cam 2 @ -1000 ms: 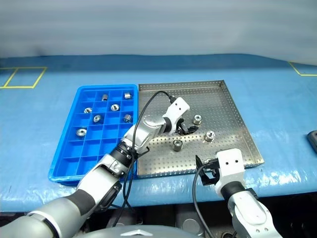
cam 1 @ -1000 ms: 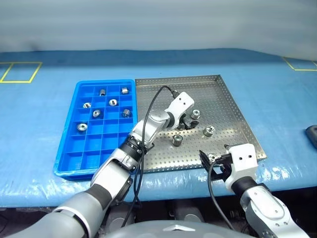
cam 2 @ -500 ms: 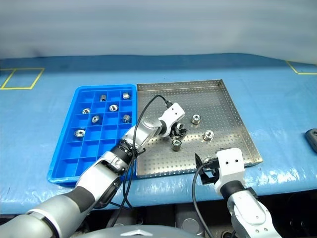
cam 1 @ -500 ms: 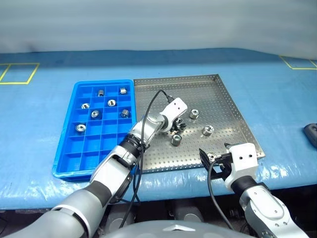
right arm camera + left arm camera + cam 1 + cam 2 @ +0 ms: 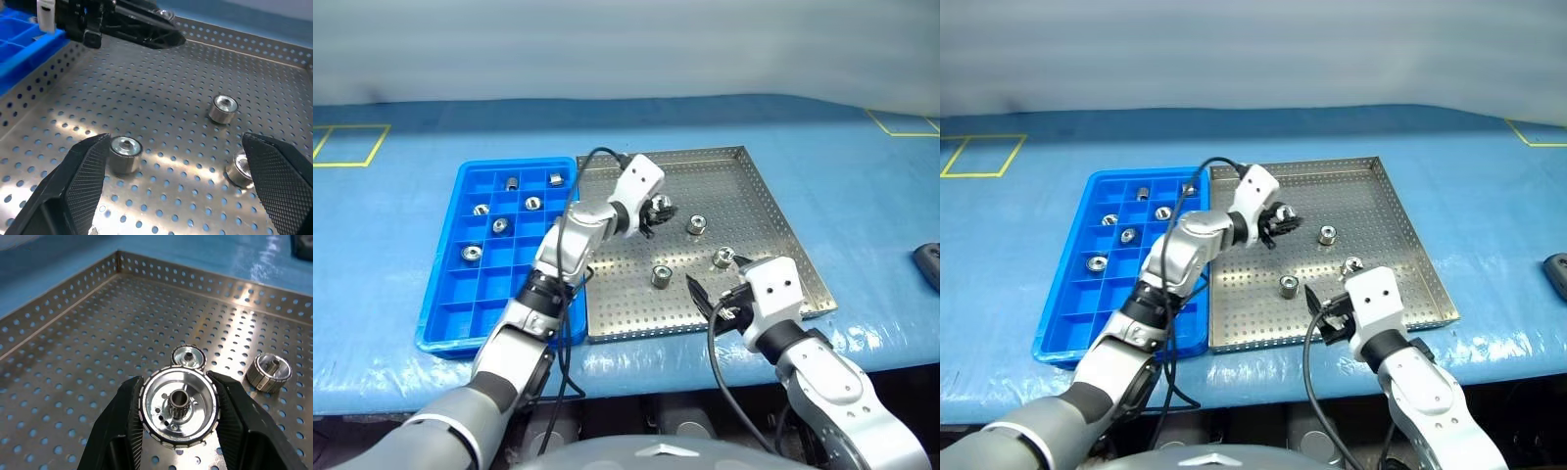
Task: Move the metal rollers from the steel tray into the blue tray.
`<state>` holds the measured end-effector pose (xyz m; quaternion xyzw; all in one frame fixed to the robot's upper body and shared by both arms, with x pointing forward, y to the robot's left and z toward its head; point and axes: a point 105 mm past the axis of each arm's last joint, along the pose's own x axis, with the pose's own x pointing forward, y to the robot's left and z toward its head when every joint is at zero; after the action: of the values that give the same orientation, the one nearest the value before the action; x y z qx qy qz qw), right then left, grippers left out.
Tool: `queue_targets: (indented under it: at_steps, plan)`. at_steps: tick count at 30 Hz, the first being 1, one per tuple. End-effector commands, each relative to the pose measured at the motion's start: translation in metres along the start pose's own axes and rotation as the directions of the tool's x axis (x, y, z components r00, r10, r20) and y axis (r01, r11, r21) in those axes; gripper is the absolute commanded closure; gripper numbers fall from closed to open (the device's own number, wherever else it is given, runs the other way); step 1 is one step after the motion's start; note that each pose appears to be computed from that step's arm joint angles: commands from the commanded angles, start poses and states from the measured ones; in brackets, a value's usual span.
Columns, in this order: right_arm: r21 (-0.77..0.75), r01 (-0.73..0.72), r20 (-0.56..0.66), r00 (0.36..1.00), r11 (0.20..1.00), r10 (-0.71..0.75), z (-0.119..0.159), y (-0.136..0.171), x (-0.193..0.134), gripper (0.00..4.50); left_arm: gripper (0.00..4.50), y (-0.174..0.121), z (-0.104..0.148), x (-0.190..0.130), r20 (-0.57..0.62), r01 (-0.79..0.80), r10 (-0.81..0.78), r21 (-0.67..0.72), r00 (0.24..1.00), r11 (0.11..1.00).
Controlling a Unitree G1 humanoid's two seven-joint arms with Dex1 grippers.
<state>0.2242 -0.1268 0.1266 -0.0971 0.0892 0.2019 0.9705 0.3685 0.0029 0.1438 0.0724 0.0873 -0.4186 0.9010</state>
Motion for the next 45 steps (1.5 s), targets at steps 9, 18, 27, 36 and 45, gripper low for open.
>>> queue_targets:
  at_steps: [9,18,27,36,45]
  plan:
    - [-0.08,-0.39,0.015,0.92,0.917,0.393,0.018,0.059,0.035,0.0,2.8,0.033,0.002,-0.096,0.127,-0.286,0.273,0.095,0.954,0.954]
    - [-0.109,-0.524,0.003,0.85,0.845,0.528,0.021,0.077,0.049,0.0,2.8,0.042,-0.041,-0.157,-0.024,-0.439,0.442,0.087,0.897,0.894]
    - [-0.127,-0.585,0.01,0.807,0.801,0.591,0.023,0.09,0.056,0.0,2.8,0.038,-0.067,-0.168,-0.128,-0.471,0.476,0.068,0.87,0.879]
    - [-0.1,-0.568,0.009,0.821,0.817,0.571,0.018,0.087,0.052,0.0,2.8,0.042,-0.092,-0.174,-0.242,-0.495,0.486,0.026,0.84,0.868]
    - [-0.088,-0.539,0.018,0.84,0.838,0.543,0.018,0.084,0.051,0.0,0.56,0.04,-0.085,-0.161,-0.212,-0.444,0.432,-0.01,0.876,0.896]
